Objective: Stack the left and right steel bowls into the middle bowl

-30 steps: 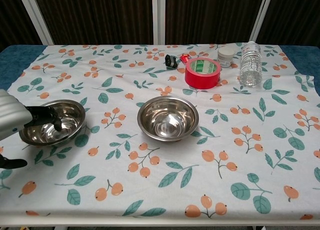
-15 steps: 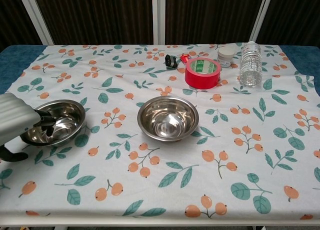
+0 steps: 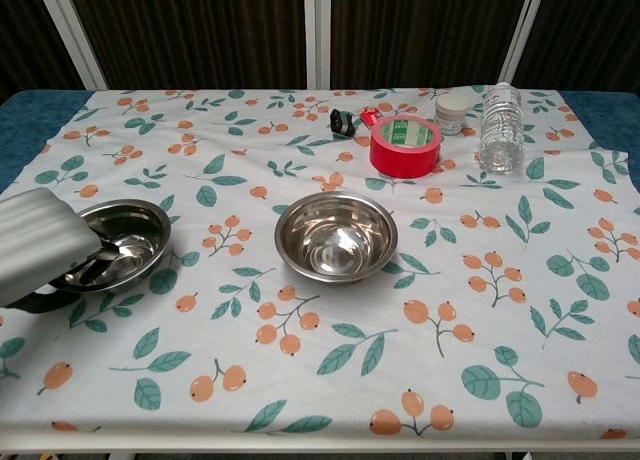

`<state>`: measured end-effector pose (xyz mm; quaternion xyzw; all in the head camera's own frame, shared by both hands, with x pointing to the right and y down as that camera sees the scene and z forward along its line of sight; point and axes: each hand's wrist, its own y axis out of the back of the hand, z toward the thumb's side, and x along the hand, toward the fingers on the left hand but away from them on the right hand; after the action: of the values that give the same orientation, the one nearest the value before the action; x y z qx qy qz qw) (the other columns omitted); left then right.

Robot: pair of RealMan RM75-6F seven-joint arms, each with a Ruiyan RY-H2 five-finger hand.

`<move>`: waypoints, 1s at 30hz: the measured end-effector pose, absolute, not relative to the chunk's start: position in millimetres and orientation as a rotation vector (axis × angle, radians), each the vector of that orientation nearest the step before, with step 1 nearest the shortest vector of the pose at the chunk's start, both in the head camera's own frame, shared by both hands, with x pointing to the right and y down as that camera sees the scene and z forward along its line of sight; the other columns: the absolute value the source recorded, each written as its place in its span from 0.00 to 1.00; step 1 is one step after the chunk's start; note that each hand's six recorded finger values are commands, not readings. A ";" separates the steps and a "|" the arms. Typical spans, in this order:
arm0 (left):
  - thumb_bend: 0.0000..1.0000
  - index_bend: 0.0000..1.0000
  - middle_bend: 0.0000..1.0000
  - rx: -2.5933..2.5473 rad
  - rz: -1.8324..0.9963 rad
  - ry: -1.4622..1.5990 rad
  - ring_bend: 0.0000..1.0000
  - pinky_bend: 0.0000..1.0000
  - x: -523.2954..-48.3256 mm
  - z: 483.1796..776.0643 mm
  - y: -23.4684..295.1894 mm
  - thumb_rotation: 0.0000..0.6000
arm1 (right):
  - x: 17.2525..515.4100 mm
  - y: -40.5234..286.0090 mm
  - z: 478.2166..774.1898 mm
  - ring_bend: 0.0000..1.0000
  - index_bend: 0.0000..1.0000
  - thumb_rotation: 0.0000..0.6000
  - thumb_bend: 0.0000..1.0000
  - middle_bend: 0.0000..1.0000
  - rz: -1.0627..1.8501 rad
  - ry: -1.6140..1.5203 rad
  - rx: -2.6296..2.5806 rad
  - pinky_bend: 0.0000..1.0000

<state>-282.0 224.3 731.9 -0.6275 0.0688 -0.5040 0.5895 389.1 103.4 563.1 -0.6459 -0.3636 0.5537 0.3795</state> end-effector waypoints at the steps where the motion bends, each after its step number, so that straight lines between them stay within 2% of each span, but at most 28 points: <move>1: 0.30 0.68 0.71 -1.460 -1.172 0.161 0.91 0.97 -281.8 732.7 224.1 1.00 | 389.9 103.7 563.2 0.79 0.21 1.00 0.07 0.40 1.416 -0.931 -1.650 0.80; 7: 0.31 0.69 0.81 -1.442 -1.147 0.174 0.94 0.99 -280.6 733.7 222.6 1.00 | 394.6 105.4 565.5 0.79 0.21 1.00 0.07 0.41 1.432 -0.931 -1.651 0.80; 20: 0.32 0.71 0.82 -1.443 -1.115 0.203 0.94 1.00 -275.5 729.4 218.8 1.00 | 398.7 104.9 569.5 0.79 0.21 1.00 0.07 0.41 1.459 -0.926 -1.651 0.80; 26: 0.32 0.71 0.82 -1.421 -1.024 0.219 0.95 1.00 -249.1 716.1 203.2 1.00 | 401.5 101.8 564.4 0.79 0.21 1.00 0.07 0.41 1.445 -0.966 -1.642 0.80; 30: 0.32 0.71 0.82 -1.397 -0.925 0.208 0.95 1.00 -214.8 703.3 191.1 1.00 | 408.4 98.1 554.7 0.79 0.21 1.00 0.08 0.41 1.419 -1.036 -1.624 0.80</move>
<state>-214.8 191.1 703.3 -0.6185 0.0922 -0.4096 0.6642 408.4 98.1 554.7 -0.6318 -0.4030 0.5519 0.3658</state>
